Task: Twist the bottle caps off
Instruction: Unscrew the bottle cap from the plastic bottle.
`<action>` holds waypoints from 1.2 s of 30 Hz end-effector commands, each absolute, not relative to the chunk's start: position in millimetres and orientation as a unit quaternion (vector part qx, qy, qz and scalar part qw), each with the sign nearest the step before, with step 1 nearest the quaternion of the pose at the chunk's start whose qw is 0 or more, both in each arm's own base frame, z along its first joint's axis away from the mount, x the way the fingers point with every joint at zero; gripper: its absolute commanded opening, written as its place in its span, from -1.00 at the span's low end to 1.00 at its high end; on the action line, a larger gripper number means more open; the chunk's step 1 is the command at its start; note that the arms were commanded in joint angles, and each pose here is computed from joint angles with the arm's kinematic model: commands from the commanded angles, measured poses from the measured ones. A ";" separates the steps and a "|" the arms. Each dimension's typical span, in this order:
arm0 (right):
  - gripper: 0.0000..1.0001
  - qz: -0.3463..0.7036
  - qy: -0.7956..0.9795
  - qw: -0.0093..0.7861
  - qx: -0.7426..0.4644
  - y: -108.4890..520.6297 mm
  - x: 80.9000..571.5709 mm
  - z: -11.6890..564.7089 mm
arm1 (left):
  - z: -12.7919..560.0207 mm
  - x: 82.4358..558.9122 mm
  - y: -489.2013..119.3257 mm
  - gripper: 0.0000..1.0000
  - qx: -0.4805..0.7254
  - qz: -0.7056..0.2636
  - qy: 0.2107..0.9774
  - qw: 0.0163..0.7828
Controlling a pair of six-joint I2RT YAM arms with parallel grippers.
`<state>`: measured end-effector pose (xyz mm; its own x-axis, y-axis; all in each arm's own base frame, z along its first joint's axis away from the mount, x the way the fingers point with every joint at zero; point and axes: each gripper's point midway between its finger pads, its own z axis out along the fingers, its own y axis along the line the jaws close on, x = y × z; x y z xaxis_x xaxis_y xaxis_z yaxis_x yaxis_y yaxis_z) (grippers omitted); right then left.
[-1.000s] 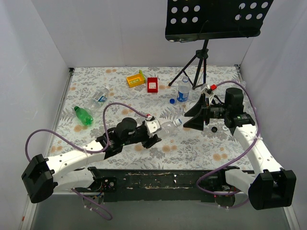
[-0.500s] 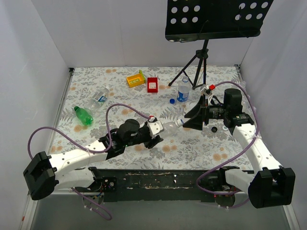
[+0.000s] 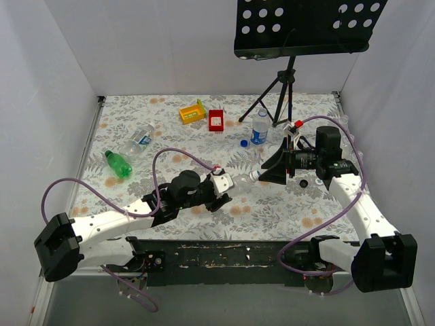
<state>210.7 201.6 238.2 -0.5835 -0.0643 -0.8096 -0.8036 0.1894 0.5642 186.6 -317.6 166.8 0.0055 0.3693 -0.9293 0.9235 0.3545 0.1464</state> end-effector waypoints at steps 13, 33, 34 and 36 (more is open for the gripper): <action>0.92 0.553 0.713 0.314 -0.295 201.3 215.4 239.3 | 172.9 191.2 -322.4 -0.70 0.504 -0.254 0.637 0.526; 0.33 0.547 0.719 0.292 -0.315 216.2 211.5 233.9 | 165.9 192.4 -324.9 -0.70 0.509 -0.240 0.643 0.519; 0.09 0.548 0.717 0.292 -0.315 216.0 210.9 234.2 | 164.5 192.0 -324.4 -0.70 0.509 -0.240 0.644 0.518; -0.25 0.549 0.715 0.292 -0.320 216.3 209.6 234.1 | 163.5 191.8 -323.8 -0.70 0.508 -0.240 0.645 0.517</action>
<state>208.2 213.6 219.5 -0.6708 -0.1318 -0.7298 -0.7376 0.2204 0.6382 187.7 -320.4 151.0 0.0295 0.4306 -0.9021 0.9142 0.3532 0.1985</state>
